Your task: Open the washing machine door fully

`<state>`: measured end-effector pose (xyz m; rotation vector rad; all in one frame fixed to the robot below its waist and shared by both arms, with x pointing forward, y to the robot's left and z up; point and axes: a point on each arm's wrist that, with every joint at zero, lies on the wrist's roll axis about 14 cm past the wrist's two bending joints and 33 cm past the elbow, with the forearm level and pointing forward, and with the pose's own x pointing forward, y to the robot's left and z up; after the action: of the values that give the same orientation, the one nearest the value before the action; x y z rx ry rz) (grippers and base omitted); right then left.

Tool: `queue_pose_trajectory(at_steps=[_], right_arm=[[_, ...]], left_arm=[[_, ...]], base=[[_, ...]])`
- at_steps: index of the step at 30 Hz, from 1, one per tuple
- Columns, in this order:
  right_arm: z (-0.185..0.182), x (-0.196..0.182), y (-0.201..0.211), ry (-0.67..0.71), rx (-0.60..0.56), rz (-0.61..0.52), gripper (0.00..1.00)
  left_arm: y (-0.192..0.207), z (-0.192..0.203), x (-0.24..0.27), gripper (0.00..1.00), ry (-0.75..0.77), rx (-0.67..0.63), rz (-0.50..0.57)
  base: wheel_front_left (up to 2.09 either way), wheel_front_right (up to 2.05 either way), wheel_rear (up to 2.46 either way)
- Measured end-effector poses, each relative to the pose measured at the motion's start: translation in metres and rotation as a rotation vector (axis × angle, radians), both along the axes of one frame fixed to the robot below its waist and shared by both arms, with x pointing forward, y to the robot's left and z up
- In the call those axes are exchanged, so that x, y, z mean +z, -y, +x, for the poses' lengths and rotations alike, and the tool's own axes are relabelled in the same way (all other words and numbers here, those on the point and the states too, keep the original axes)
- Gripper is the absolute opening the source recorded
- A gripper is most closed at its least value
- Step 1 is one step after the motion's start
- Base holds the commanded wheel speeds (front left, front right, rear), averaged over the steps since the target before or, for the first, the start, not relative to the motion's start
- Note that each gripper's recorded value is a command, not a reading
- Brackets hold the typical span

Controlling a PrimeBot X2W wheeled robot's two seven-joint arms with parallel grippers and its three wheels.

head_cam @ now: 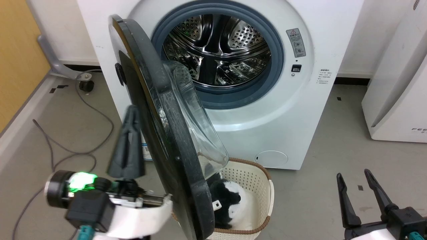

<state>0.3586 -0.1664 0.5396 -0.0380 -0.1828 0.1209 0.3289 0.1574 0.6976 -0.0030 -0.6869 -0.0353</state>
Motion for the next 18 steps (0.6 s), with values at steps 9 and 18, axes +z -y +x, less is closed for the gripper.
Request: queue_pose_trajectory(at_steps=[9, 18], right_arm=[[0.0, -0.001, 0.0, -0.002, 0.0, 0.0, 1.0], [0.001, -0.002, -0.004, -0.005, 0.01, -0.003, 1.0]], left_arm=[[0.052, -0.008, -0.001, 0.0, 0.002, -0.184, 0.029], [0.09, -0.015, -0.028, 0.0, -0.086, -0.327, 0.036]], base=[[0.0, 0.0, 0.0], [0.0, 0.0, 0.0]])
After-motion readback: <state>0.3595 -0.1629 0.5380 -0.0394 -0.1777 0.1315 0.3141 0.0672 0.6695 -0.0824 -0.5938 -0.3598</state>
